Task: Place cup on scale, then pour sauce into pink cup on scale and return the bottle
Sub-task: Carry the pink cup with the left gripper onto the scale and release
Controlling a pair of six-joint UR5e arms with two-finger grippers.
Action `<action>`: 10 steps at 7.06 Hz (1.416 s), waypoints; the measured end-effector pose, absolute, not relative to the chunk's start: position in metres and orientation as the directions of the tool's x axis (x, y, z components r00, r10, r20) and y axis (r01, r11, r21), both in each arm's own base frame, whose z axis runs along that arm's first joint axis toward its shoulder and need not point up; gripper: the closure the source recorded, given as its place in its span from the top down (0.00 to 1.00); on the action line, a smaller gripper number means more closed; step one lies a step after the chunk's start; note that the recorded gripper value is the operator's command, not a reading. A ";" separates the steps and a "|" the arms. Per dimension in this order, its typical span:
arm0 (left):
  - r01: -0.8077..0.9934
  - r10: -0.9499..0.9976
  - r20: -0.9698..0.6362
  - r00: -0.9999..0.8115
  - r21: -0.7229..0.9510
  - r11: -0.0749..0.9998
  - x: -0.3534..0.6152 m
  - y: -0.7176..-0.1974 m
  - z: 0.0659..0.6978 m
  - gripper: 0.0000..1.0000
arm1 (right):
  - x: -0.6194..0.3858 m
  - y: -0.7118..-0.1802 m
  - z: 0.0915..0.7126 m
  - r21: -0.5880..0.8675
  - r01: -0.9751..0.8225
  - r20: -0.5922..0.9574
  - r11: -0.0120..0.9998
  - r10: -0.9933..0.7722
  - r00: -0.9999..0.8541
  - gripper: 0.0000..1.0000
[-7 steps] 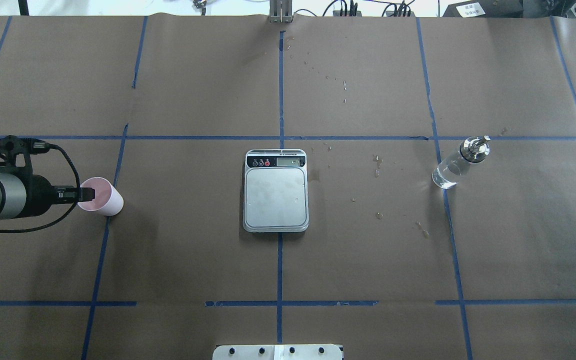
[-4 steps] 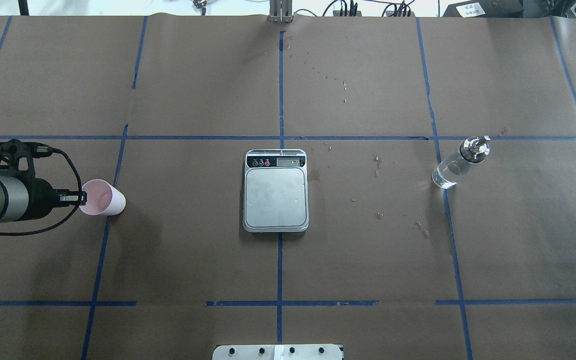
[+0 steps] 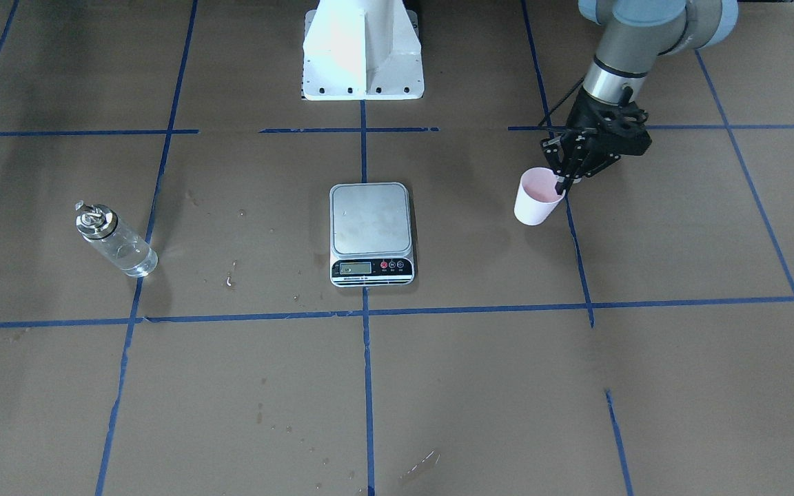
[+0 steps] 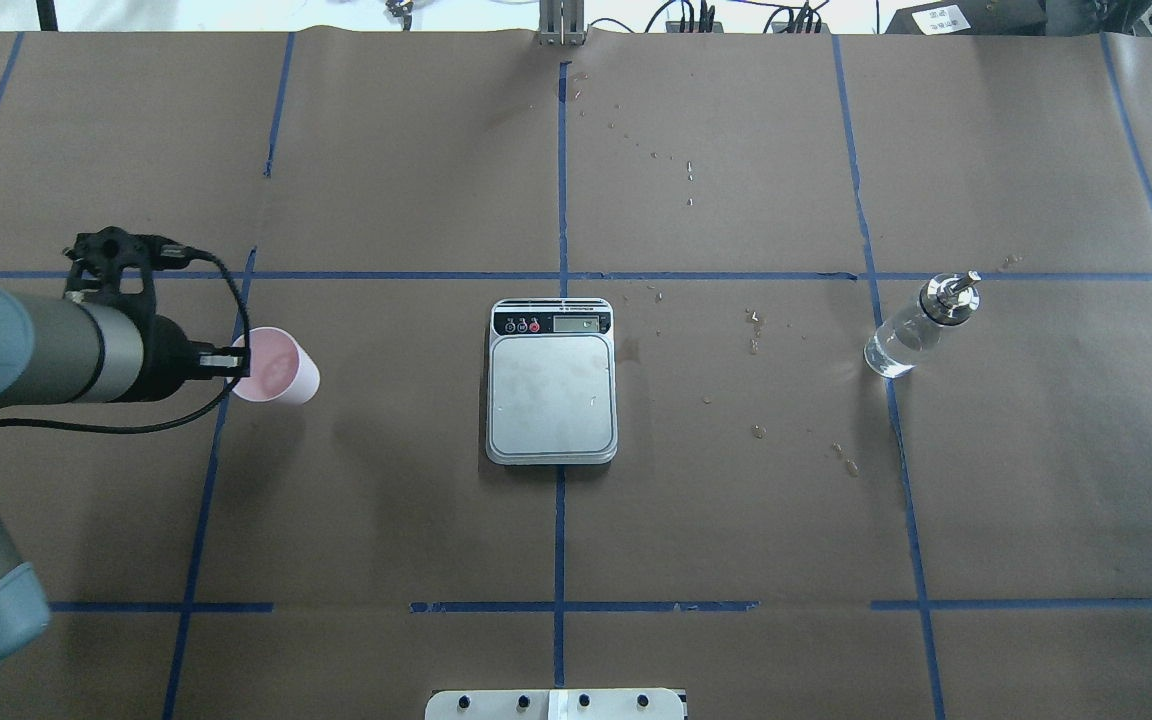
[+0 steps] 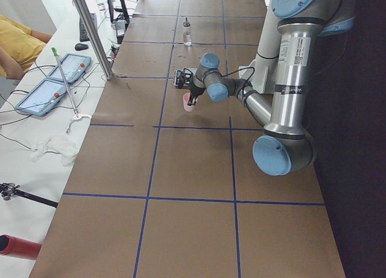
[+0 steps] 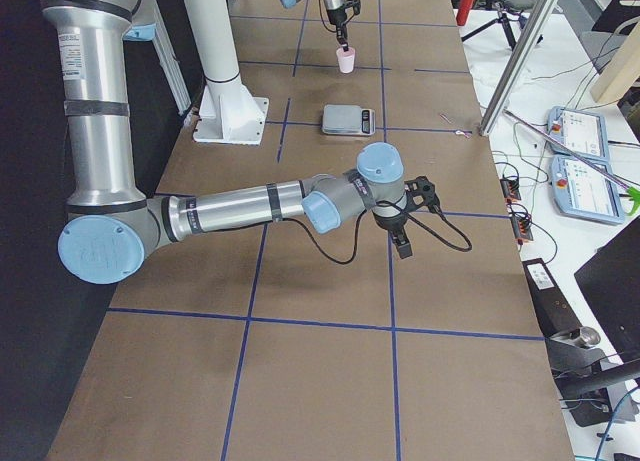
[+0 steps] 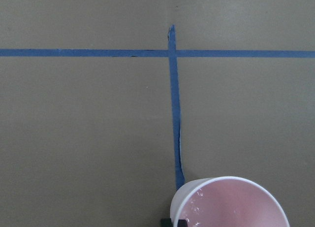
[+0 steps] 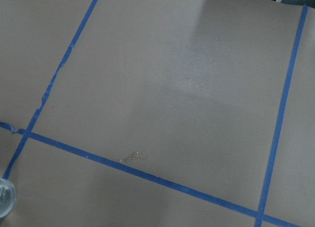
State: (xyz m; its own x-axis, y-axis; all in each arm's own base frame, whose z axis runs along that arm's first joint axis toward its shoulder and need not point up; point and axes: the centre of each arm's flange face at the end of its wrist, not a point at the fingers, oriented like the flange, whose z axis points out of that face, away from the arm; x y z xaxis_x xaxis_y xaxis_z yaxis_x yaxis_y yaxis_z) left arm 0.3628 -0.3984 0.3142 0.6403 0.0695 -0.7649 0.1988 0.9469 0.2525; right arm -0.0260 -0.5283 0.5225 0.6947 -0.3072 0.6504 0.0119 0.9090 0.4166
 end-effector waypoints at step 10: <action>0.181 -0.025 -0.793 0.608 0.107 0.978 0.547 -0.419 0.151 0.45 | -0.025 -0.523 0.530 0.402 0.010 0.654 0.916 -0.295 0.696 1.00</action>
State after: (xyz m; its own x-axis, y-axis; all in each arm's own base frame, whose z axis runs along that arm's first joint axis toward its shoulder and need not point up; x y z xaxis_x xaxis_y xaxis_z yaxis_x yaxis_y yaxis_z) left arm 0.5470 -0.4195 0.1514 0.6083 -0.0254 -0.7933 0.1805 0.9777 0.1071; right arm -0.0249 -0.5234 0.5296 0.6965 -0.2947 0.6543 0.0098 0.9156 0.4019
